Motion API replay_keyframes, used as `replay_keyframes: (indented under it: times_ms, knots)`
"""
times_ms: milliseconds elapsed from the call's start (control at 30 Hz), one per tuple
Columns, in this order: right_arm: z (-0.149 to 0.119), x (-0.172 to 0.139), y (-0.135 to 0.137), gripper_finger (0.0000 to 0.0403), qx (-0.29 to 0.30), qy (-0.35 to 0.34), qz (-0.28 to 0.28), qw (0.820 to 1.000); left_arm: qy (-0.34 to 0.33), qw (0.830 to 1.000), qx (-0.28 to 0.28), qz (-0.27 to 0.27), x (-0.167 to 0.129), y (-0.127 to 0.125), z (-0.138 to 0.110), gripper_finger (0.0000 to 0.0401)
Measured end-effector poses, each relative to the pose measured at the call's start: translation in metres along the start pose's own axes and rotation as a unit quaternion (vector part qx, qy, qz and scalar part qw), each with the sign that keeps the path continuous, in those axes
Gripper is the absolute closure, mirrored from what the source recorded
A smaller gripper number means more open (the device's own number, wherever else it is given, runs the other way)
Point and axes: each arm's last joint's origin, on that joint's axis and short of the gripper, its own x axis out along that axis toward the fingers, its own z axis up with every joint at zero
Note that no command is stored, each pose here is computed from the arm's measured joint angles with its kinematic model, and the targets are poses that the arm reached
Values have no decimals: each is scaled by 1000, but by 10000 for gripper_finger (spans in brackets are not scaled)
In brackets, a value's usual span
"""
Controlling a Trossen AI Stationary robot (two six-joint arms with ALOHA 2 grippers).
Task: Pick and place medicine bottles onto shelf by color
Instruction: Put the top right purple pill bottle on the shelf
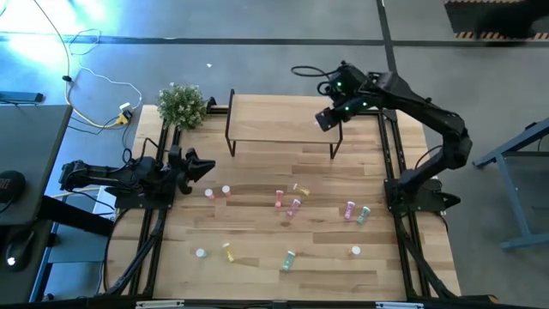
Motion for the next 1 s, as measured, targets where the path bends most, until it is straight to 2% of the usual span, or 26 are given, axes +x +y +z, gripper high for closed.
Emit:
replay_keyframes:
  times_ms: [233, 367, 533, 733, 900, 1000]
  knots:
    - [-8, 1, 17, 294, -12, 6, 17, 1000, -35, 998, -10, 41, 0, 2, 3, 266]
    - [-11, 1, 29, 294, -17, 9, 56, 998, -76, 997, -13, 14, -1, -4, 11, 254]
    - [-13, 1, 43, 294, -38, 5, 106, 994, -87, 995, 53, -21, 1, -20, 33, 251]
    - [-18, 0, 59, 294, -60, 1, 136, 989, -67, 987, 136, -51, 15, -43, 56, 245]
    - [-25, 0, 69, 294, -66, 9, 148, 987, -16, 981, 176, -77, 40, -60, 64, 208]
    - [-30, -1, 75, 294, -77, 17, 158, 984, 21, 979, 189, -73, 61, -67, 63, 184]
